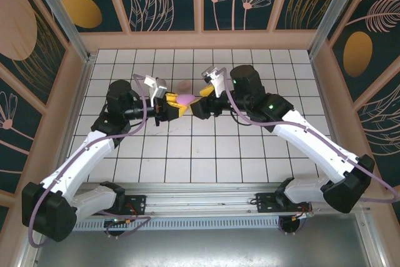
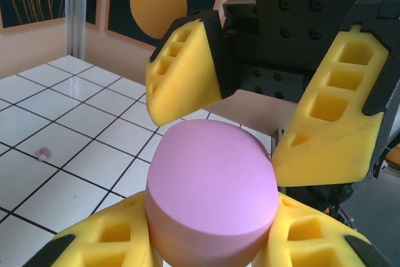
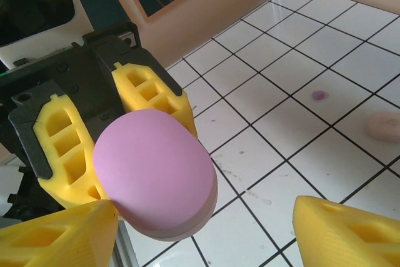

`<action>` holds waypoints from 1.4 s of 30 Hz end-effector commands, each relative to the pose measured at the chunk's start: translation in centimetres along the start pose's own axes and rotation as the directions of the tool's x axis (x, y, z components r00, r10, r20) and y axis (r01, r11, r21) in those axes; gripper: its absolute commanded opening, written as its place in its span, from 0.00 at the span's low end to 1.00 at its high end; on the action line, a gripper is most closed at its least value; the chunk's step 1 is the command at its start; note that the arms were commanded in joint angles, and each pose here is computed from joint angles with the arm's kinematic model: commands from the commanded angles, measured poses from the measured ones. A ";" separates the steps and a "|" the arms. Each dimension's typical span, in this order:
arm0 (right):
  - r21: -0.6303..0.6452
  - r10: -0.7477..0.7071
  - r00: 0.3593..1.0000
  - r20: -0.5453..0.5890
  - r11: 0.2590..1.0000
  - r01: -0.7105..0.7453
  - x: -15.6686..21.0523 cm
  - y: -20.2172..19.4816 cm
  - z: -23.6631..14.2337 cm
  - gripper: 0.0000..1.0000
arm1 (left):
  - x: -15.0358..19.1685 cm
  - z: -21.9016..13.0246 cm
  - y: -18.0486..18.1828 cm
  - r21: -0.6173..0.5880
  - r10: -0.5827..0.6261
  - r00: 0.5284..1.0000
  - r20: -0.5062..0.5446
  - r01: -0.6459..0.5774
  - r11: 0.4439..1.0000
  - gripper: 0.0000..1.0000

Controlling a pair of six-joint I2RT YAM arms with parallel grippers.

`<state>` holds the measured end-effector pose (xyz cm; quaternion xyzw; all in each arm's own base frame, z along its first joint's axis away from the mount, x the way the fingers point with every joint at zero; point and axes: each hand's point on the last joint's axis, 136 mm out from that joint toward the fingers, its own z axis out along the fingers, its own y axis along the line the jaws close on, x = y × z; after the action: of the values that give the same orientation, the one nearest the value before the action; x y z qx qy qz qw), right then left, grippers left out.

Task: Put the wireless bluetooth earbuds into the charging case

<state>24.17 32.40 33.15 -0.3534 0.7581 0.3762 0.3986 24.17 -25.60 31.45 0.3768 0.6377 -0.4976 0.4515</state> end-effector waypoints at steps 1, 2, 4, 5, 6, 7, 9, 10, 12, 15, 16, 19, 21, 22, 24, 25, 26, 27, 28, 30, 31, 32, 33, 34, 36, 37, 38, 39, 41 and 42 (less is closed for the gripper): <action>0.140 0.017 0.996 0.087 0.990 -0.029 -3.0 -2.6 -0.3 0.73 | -0.7 -0.2 -2.8 0.120 0.047 0.999 0.012 -0.048 0.992 0.20; 0.149 0.025 0.995 0.092 0.988 -0.039 -3.2 -2.9 -0.3 0.73 | -0.8 -0.2 -2.9 0.120 0.049 0.999 0.013 -0.050 0.991 0.20; 0.167 0.044 0.994 0.098 0.984 -0.060 -3.4 -3.5 -0.3 0.73 | -0.8 -0.3 -3.0 0.119 0.054 0.998 0.014 -0.055 0.991 0.20; 0.172 0.050 0.994 0.101 0.983 -0.067 -3.5 -3.7 -0.3 0.73 | -0.8 -0.3 -3.1 0.120 0.054 0.998 0.013 -0.055 0.991 0.20; 0.179 0.056 0.993 0.107 0.981 -0.075 -3.6 -4.0 -0.4 0.73 | -0.8 -0.4 -3.1 0.119 0.054 0.998 0.013 -0.056 0.991 0.20; 0.184 0.063 0.992 0.113 0.979 -0.083 -3.7 -4.2 -0.5 0.73 | -0.7 -0.4 -3.1 0.117 0.053 0.999 0.012 -0.054 0.992 0.20; 0.194 0.079 0.989 0.126 0.976 -0.102 -3.9 -4.7 -0.7 0.73 | -0.6 -0.4 -3.1 0.117 0.052 0.999 0.011 -0.052 0.992 0.20; 0.196 0.087 0.987 0.135 0.974 -0.113 -4.0 -4.9 -0.9 0.73 | -0.6 -0.4 -3.1 0.117 0.052 0.999 0.011 -0.053 0.992 0.20; 0.197 0.098 0.984 0.145 0.972 -0.126 -4.1 -5.3 -1.0 0.73 | -0.6 -0.4 -3.2 0.120 0.051 0.999 0.012 -0.052 0.991 0.20; 0.191 0.109 0.983 0.148 0.972 -0.137 -4.0 -5.5 -0.9 0.73 | -0.8 -0.5 -3.3 0.126 0.055 0.998 0.018 -0.057 0.990 0.20; 0.188 0.111 0.982 0.151 0.972 -0.139 -4.0 -5.5 -0.9 0.73 | -0.9 -0.5 -3.3 0.126 0.055 0.998 0.019 -0.057 0.990 0.20; 0.161 0.109 0.983 0.147 0.978 -0.133 -3.9 -5.1 -0.7 0.73 | -0.9 -0.4 -3.4 0.129 0.052 0.998 0.019 -0.054 0.990 0.19; 0.121 0.090 0.985 0.148 0.987 -0.108 -4.0 -4.2 -0.8 0.73 | -0.8 -0.4 -3.3 0.131 0.046 0.999 0.015 -0.047 0.990 0.19; 0.083 0.074 0.986 0.151 0.993 -0.087 -4.1 -3.5 -1.0 0.73 | -0.8 -0.3 -3.2 0.132 0.042 0.999 0.011 -0.043 0.990 0.19; 0.007 0.046 0.985 0.169 0.999 -0.048 -4.2 -1.9 -1.6 0.74 | -0.6 -0.2 -3.1 0.135 0.033 0.999 0.002 -0.033 0.990 0.19; -0.030 0.031 0.983 0.181 0.999 -0.026 -4.3 -1.1 -2.1 0.74 | -0.6 -0.2 -3.1 0.139 0.033 0.999 -0.001 -0.032 0.990 0.19; -0.075 0.010 0.980 0.199 0.997 0.005 -4.3 -0.1 -2.7 0.74 | -0.5 -0.1 -3.1 0.144 0.029 1.000 -0.006 -0.028 0.989 0.19; -0.108 -0.006 0.977 0.212 0.994 0.029 -4.2 0.7 -3.1 0.74 | -0.5 -0.1 -3.1 0.147 0.026 1.000 -0.009 -0.025 0.989 0.19; -0.131 -0.018 0.975 0.222 0.990 0.048 -4.1 1.3 -3.5 0.74 | -0.5 -0.1 -3.2 0.152 0.028 1.000 -0.009 -0.027 0.988 0.19; -0.168 -0.039 0.972 0.233 0.983 0.080 -3.8 2.3 -4.1 0.75 | -0.7 -0.1 -3.3 0.160 0.030 1.000 -0.009 -0.028 0.987 0.19; -0.181 -0.042 0.972 0.231 0.980 0.086 -3.5 2.6 -4.2 0.75 | -0.7 -0.1 -3.3 0.165 0.029 1.000 -0.010 -0.027 0.986 0.19; -0.193 -0.045 0.974 0.224 0.977 0.090 -3.2 2.7 -4.1 0.76 | -0.8 0.0 -3.4 0.172 0.028 1.000 -0.010 -0.026 0.985 0.19; -0.211 -0.049 0.976 0.212 0.973 0.095 -2.7 2.9 -4.0 0.77 | -0.9 0.0 -3.4 0.175 0.028 1.000 -0.011 -0.025 0.984 0.20; -0.225 -0.050 0.978 0.201 0.970 0.096 -2.2 3.0 -3.9 0.78 | -1.0 0.1 -3.4 0.179 0.028 1.000 -0.011 -0.025 0.984 0.19; -0.252 -0.043 0.983 0.179 0.964 0.088 -1.4 3.2 -3.6 0.78 | -1.1 0.2 -3.4 0.189 0.024 1.000 -0.012 -0.021 0.982 0.20; -0.264 -0.042 0.985 0.169 0.961 0.086 -1.1 3.3 -3.4 0.78 | -1.2 0.2 -3.4 0.193 0.023 1.000 -0.013 -0.020 0.981 0.20; -0.278 -0.039 0.986 0.161 0.957 0.083 -1.0 3.5 -3.3 0.79 | -1.3 0.2 -3.4 0.197 0.020 1.000 -0.014 -0.017 0.980 0.20; -0.286 -0.038 0.987 0.153 0.955 0.081 -0.8 3.6 -3.1 0.79 | -1.3 0.3 -3.5 0.200 0.018 1.000 -0.014 -0.015 0.980 0.20; -0.291 -0.041 0.989 0.143 0.953 0.082 -0.5 3.7 -2.8 0.79 | -1.4 0.2 -3.6 0.207 0.016 1.000 -0.013 -0.013 0.978 0.20; -0.288 -0.043 0.990 0.136 0.954 0.081 -0.4 3.6 -2.6 0.79 | -1.4 0.2 -3.6 0.209 0.014 1.000 -0.012 -0.011 0.978 0.20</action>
<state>21.28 31.39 35.54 -0.3804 0.6766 0.4837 0.4045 21.87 -26.56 32.30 0.4165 0.6030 -0.5445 0.4080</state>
